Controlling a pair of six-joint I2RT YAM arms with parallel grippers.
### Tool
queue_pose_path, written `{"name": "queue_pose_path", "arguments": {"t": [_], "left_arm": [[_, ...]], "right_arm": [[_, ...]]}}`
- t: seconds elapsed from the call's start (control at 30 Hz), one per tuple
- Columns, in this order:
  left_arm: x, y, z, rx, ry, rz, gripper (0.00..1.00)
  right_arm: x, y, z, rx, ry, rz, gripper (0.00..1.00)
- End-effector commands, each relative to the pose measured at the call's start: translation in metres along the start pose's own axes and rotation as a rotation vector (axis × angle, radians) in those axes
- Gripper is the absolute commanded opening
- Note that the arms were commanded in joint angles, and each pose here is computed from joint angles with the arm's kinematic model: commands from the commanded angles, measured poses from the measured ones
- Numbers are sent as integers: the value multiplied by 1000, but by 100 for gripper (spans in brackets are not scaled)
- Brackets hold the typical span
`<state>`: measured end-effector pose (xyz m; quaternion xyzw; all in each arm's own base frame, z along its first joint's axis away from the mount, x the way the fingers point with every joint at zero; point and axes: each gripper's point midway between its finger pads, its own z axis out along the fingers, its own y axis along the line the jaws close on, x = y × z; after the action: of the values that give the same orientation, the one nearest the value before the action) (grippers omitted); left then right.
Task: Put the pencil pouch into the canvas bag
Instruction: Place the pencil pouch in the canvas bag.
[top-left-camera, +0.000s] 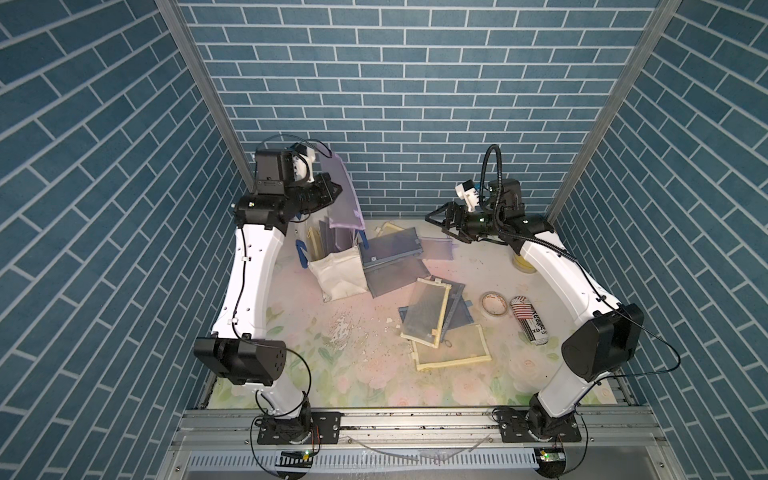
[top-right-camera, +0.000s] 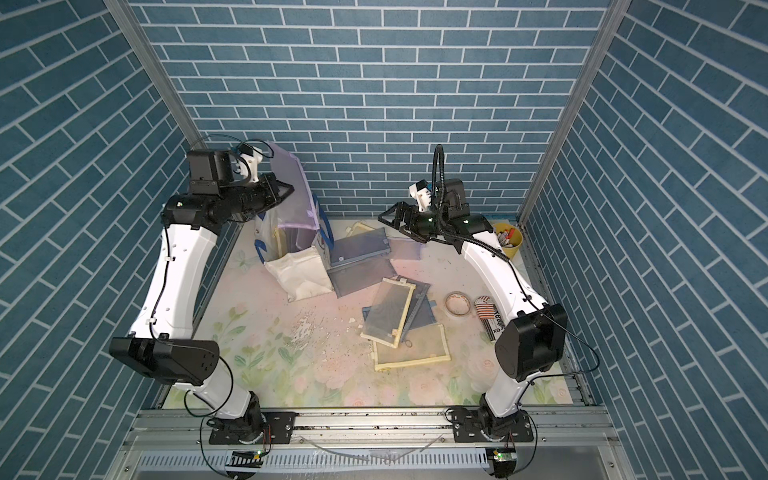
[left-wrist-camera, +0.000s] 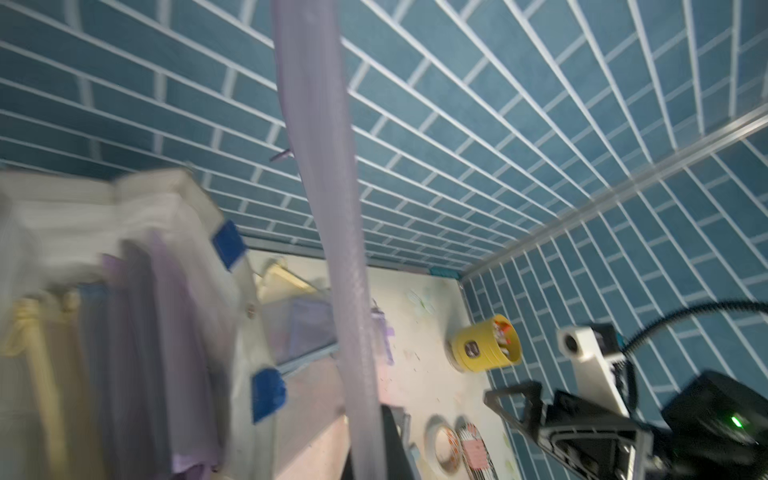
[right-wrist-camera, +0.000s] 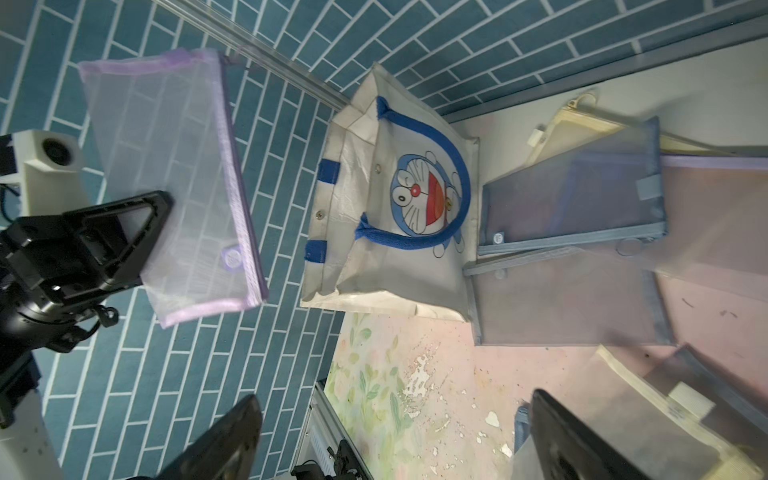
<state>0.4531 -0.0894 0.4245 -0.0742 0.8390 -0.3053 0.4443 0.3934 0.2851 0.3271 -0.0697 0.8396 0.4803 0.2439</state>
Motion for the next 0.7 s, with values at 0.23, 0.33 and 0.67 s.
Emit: {"name": "queue_pose_path", "arguments": {"t": [0.23,0.33,0.67], "left_arm": [[-6,78,28,-314,74,7,0],[9,89,49,-351,132,42,0],[68,102,112,-387,307,114,0]], "right_arm": [[-5,-40,-11,152,-6,39,99],[-1,-47,-16,170,-15,50,99],[1,-62,-28,181,-54,97,99]]}}
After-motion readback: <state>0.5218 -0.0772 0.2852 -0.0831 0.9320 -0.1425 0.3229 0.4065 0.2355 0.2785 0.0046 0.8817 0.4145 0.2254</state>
